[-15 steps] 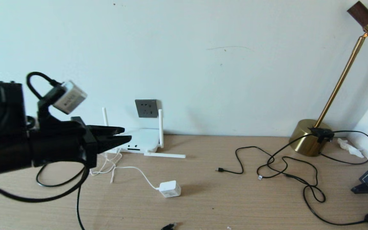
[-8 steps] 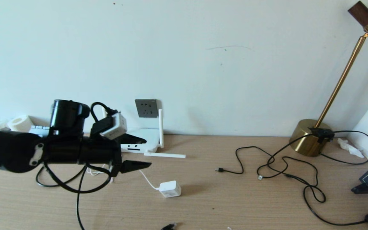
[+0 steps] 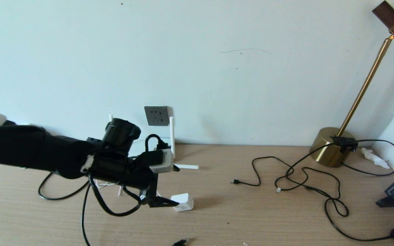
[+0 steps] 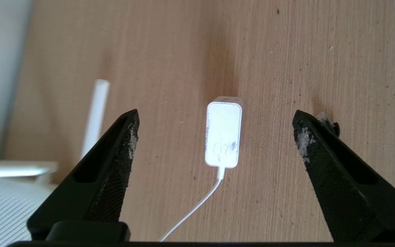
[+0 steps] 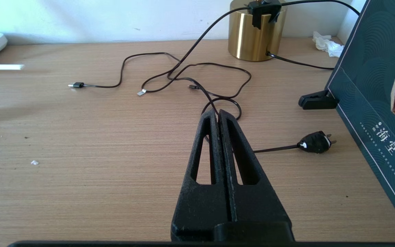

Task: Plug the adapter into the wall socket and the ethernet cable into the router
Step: Pick up plug

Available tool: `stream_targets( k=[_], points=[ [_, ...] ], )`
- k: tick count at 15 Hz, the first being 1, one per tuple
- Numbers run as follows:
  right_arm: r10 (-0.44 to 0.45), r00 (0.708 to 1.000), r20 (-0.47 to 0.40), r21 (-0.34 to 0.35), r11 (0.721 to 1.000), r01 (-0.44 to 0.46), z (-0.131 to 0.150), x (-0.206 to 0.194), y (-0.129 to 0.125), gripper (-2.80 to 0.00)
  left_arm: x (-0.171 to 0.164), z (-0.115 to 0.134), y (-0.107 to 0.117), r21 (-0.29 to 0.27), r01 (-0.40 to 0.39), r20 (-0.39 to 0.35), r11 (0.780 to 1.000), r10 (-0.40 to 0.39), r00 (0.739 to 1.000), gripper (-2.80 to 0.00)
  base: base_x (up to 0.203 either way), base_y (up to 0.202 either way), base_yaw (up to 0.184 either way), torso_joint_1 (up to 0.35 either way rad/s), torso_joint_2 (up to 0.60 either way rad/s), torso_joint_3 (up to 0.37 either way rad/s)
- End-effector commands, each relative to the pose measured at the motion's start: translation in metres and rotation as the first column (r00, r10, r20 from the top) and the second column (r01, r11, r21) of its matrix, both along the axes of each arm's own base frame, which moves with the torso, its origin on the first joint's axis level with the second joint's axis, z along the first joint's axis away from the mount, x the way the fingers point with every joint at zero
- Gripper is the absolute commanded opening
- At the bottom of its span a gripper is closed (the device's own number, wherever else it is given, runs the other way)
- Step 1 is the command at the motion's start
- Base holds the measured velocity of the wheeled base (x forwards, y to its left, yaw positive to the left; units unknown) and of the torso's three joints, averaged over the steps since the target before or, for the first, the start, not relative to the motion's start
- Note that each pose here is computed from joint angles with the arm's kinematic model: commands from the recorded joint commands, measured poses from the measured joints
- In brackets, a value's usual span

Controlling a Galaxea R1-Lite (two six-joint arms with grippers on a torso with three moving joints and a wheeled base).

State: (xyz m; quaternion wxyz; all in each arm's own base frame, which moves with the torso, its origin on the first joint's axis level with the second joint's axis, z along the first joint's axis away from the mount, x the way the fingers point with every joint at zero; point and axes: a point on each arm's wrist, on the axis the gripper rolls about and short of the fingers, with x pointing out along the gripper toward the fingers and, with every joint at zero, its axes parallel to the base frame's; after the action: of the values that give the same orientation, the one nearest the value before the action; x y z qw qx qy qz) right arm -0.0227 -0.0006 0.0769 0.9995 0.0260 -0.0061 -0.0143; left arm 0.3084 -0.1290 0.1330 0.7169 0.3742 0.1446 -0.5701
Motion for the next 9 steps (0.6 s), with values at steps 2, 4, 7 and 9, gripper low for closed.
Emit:
stream_targets(
  k=[2, 4, 7, 9],
  points=[
    [0.000, 1.000, 0.001, 0.000, 1.000, 0.000, 0.000, 0.000, 0.000, -2.80, 0.014, -0.029, -0.013, 0.034, 0.025, -0.070, 0.999, -0.023, 0.997, 0.00, 0.000, 0.000, 0.000, 0.000, 0.00, 0.000],
    [0.000, 1.000, 0.001, 0.000, 1.000, 0.000, 0.000, 0.000, 0.000, -2.80, 0.020, -0.032, -0.013, 0.051, 0.030, -0.085, 0.998, -0.026, 0.996, 0.00, 0.000, 0.000, 0.000, 0.000, 0.00, 0.000],
    [0.000, 1.000, 0.001, 0.000, 1.000, 0.000, 0.000, 0.000, 0.000, -2.80, 0.017, -0.041, -0.007, 0.117, 0.031, -0.133, 0.993, -0.015, 0.991, 0.00, 0.000, 0.000, 0.000, 0.000, 0.00, 0.000],
    [0.000, 1.000, 0.001, 0.000, 1.000, 0.000, 0.000, 0.000, 0.000, -2.80, 0.018, -0.048, -0.007, 0.141, 0.024, -0.148, 0.990, -0.003, 0.989, 0.00, 0.000, 0.000, 0.000, 0.000, 0.00, 0.000]
  ],
)
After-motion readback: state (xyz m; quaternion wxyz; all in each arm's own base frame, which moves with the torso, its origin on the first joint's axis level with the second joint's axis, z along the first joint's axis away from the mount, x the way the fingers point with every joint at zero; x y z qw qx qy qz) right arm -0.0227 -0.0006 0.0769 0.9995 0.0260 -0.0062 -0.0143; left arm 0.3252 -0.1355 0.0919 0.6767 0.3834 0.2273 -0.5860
